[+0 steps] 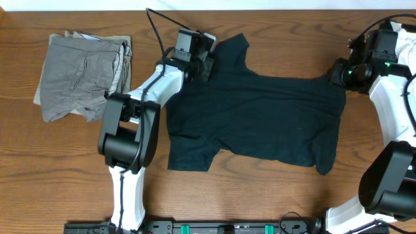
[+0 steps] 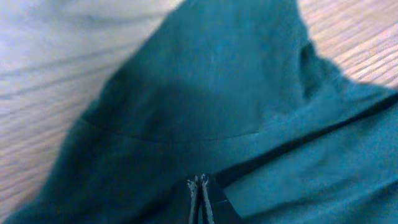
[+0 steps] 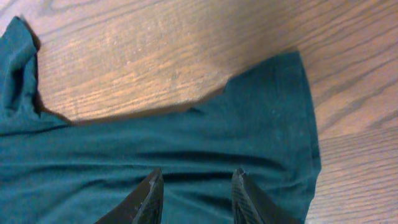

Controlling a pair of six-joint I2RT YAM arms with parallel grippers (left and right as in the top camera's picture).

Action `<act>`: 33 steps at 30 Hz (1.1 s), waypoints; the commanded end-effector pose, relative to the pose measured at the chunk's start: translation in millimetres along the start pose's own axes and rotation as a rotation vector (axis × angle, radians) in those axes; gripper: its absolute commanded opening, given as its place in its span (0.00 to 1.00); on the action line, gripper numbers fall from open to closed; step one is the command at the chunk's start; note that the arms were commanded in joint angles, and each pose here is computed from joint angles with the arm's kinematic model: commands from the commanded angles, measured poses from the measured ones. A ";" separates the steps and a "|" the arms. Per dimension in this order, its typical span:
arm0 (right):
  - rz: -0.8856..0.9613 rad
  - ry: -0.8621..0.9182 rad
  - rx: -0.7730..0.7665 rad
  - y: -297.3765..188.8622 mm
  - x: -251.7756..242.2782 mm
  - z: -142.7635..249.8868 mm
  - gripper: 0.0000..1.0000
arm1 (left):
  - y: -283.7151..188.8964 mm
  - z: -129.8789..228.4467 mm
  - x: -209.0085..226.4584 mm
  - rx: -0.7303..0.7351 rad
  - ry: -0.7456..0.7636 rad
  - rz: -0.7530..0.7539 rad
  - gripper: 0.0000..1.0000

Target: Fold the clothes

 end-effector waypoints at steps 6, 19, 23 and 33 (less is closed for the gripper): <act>-0.033 -0.001 0.048 4.4 11.5 9.9 0.36 | 34.1 22.8 33.4 0.019 -0.020 -0.155 0.06; -0.053 -0.038 0.094 24.4 28.0 34.6 0.37 | 30.6 -12.2 105.5 -0.208 -0.331 -0.299 0.06; -0.063 -0.057 0.108 38.2 34.0 51.6 0.42 | 22.8 -31.1 100.0 -0.222 -0.330 -0.250 0.06; -0.052 0.014 0.262 40.5 32.2 90.0 0.35 | -63.4 -55.3 69.0 -0.092 -0.267 -0.277 0.44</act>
Point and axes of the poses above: each gripper's point midway between its finger pads, its own y axis out along the fingers, its own x axis along the line the jaws close on, z = x × y, the point moved 5 cm from there along -y, back along the fingers, and after that the axes turned 11 degrees about -y, right-handed, at the moved point
